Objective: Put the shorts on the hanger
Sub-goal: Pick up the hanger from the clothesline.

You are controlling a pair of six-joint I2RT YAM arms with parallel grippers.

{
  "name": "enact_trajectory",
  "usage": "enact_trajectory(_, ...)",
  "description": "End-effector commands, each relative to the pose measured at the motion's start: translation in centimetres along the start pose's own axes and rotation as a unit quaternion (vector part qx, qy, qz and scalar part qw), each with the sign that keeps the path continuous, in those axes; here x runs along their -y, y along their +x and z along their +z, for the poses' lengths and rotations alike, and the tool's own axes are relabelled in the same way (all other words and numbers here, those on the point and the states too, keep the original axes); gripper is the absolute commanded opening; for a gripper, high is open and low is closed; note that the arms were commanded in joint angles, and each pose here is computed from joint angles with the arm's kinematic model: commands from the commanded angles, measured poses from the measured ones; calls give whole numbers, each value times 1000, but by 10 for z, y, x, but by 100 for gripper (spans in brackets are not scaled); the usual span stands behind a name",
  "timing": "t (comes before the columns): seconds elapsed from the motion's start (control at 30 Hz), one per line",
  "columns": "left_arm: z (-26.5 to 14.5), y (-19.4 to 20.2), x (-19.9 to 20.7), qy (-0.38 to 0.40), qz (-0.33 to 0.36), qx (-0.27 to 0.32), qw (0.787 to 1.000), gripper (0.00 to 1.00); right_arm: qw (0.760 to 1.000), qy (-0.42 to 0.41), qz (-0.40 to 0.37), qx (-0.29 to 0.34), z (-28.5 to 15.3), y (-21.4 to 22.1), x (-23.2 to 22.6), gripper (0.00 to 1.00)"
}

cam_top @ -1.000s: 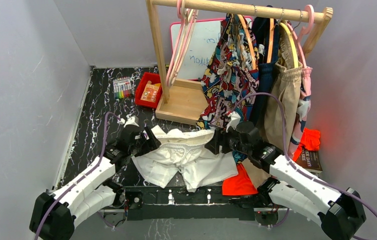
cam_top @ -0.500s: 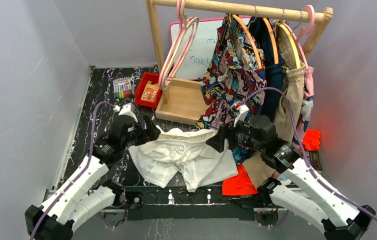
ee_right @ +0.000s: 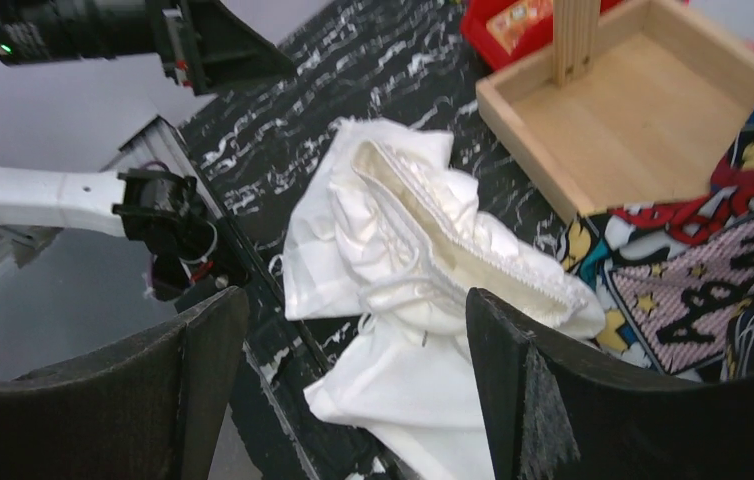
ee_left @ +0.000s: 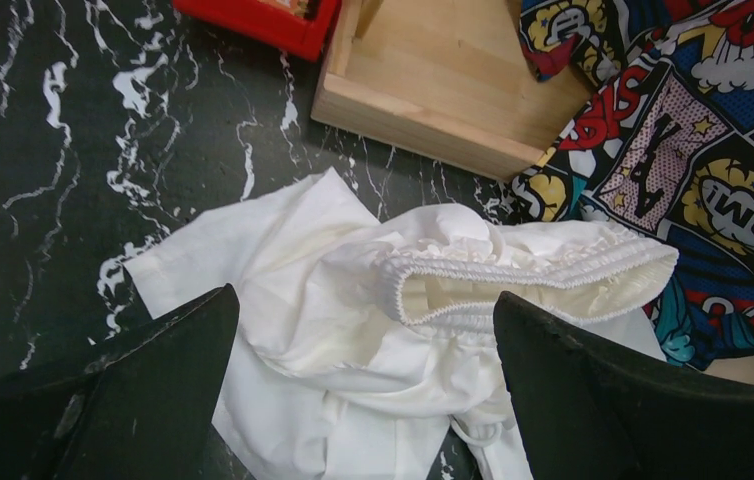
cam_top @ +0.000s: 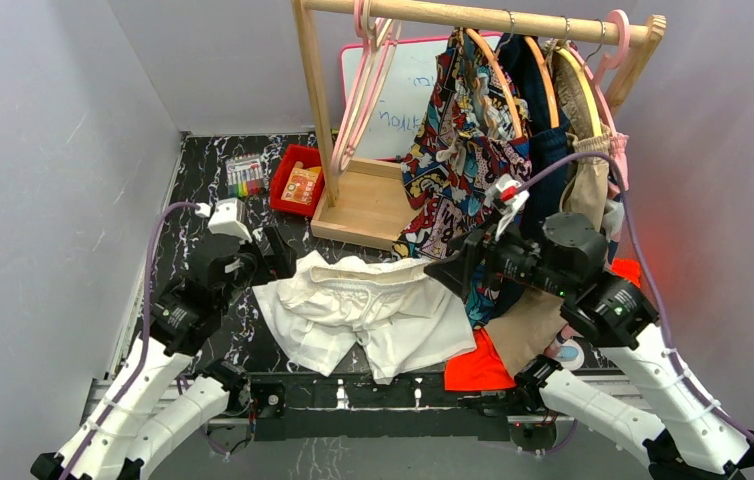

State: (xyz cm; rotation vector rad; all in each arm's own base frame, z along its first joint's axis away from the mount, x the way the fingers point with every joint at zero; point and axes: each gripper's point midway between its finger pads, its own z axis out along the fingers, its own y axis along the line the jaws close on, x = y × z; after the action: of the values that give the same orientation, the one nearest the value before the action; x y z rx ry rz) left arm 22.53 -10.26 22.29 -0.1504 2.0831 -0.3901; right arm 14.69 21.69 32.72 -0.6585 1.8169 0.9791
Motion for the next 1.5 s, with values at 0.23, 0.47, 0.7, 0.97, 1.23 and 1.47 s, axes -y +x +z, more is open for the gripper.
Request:
enact_trajectory(0.23, -4, -41, -12, -35, 65, 85, 994, 98, 966, -49, -18, 255, -31, -166, -49, 84)
enact_trajectory(0.47, 3, -37, -20, -40, 63, 114, 991, 98, 965, 58, 29, 253, 26, -209, -2, 79)
enact_trajectory(0.7, 6, -31, -27, -55, 62, 111, 990, 98, 959, 89, 59, 262, 63, -228, 10, 78)
enact_trajectory(0.97, 11, -27, -30, -66, 65, 99, 991, 98, 951, 148, 47, 266, 96, -231, -1, 80)
enact_trajectory(1.23, 16, -22, -27, -61, 70, 82, 992, 98, 945, 171, 79, 266, 117, -230, 8, 80)
enact_trajectory(1.47, 20, -17, -26, -60, 71, 70, 993, 98, 944, 149, 94, 278, 127, -239, 0, 81)
